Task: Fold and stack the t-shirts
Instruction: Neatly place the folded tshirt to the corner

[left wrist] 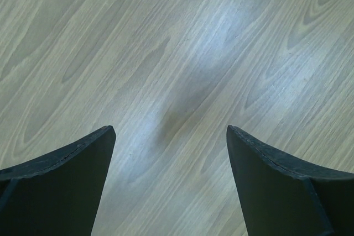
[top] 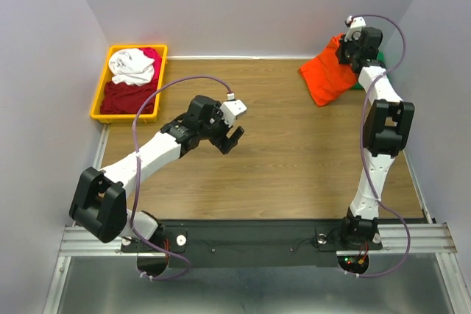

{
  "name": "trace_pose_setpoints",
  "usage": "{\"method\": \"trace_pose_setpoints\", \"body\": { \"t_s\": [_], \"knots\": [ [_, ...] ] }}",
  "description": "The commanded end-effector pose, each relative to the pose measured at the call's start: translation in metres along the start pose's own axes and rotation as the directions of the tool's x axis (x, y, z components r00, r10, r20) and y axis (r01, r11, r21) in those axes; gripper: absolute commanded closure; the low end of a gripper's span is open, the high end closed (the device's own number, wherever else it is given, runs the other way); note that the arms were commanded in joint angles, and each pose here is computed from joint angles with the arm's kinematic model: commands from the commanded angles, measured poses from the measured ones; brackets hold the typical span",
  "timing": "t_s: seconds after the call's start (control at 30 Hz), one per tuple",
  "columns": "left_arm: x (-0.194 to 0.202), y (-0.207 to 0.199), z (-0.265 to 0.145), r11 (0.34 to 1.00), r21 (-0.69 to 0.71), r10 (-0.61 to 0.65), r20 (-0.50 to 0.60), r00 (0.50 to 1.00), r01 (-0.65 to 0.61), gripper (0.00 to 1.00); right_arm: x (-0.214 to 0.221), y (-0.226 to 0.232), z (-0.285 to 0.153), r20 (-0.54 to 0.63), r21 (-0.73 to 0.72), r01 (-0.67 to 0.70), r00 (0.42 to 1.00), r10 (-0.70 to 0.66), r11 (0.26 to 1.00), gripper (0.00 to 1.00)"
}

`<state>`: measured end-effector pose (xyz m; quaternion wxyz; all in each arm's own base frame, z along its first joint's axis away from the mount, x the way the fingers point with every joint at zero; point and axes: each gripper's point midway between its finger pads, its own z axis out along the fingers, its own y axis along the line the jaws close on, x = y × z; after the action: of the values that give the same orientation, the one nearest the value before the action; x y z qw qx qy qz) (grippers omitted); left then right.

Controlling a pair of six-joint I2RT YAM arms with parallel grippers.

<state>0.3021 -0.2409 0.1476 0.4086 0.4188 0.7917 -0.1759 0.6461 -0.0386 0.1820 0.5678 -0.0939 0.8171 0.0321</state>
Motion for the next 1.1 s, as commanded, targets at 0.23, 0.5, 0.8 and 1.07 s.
{"method": "trace_pose_setpoints", "body": {
  "t_s": [0.23, 0.5, 0.8, 1.07],
  "knots": [
    [-0.007, 0.006, -0.009, 0.999, -0.029, -0.012, 0.048, 0.999, 0.013, 0.06, -0.085, -0.024, -0.01, 0.173, 0.084, 0.085, 0.98, -0.099, 0.993, 0.99],
    [-0.01, 0.008, -0.009, 0.999, -0.032, -0.013, 0.056, 0.998, 0.015, 0.06, -0.106, -0.03, -0.019, 0.206, 0.107, 0.116, 0.969, -0.136, 0.987, 0.99],
    [-0.011, 0.007, -0.006, 1.0, -0.016, -0.013, 0.051, 0.999, 0.014, 0.06, -0.107, -0.049, -0.02, 0.204, 0.133, 0.128, 0.967, -0.154, 0.983, 0.99],
    [-0.008, 0.007, -0.004, 1.0, -0.009, -0.014, 0.031, 0.999, 0.014, 0.06, -0.096, -0.075, -0.016, 0.185, 0.16, 0.142, 0.968, -0.171, 0.977, 0.99]
  ]
}}
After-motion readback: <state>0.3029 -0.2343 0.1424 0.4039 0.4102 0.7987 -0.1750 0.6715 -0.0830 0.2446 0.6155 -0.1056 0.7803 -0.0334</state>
